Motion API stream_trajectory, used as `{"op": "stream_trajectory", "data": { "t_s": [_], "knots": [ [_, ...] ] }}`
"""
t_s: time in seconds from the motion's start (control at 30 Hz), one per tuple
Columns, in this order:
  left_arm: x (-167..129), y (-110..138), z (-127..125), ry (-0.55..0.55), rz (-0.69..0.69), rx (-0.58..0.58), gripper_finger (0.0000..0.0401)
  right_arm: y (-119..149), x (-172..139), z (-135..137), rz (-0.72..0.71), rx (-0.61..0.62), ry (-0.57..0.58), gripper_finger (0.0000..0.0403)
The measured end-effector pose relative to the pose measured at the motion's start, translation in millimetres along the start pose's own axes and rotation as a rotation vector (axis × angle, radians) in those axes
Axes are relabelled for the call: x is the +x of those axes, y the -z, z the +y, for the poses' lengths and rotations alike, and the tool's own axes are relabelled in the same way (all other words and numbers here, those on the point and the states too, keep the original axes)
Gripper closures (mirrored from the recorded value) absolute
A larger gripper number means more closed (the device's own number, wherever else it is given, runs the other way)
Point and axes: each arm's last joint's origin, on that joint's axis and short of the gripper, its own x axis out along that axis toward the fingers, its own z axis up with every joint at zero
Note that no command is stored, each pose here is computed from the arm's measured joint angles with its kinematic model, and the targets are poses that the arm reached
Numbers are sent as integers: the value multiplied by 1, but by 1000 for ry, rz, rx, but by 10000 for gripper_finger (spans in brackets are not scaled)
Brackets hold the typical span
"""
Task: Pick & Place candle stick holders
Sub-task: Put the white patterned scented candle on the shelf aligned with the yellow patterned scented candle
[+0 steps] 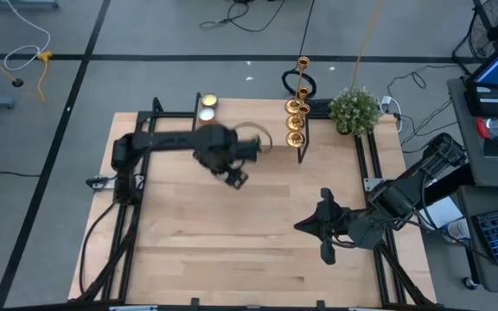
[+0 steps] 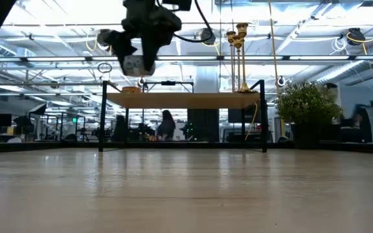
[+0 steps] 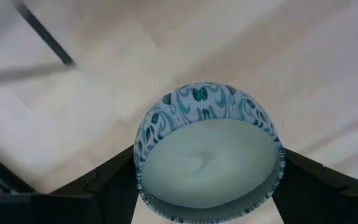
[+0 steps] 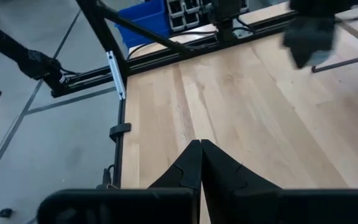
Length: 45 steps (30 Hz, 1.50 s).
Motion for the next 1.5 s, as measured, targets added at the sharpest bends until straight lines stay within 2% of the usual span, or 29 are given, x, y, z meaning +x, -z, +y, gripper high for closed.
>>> {"op": "stream_trajectory", "data": {
  "t_s": [0.27,0.53,0.8,0.93,1.0,1.07,1.27,1.4,1.5],
  "knots": [
    [-21,-51,55,29,-84,-52,107,-2,1,-3,-38,60,52,403],
    [-28,-74,91,38,-106,-83,107,-3,1,-4,-58,86,72,403],
    [-28,-74,92,40,-105,65,107,-4,1,-4,-71,92,75,403],
    [-28,-74,91,23,-111,236,107,-5,1,-4,-82,104,78,403],
    [-28,-74,91,9,-116,240,107,-5,1,-3,-89,107,79,403],
    [-28,-74,92,23,-111,193,107,-6,1,-4,-106,110,95,403],
    [-28,-76,95,13,-122,-78,107,-9,2,-6,-132,121,115,403],
    [-28,-79,100,11,-126,-205,107,-9,3,-5,-124,105,91,403],
    [-28,-83,108,20,-121,-258,107,-10,2,-5,-122,100,87,403]
  ]
}}
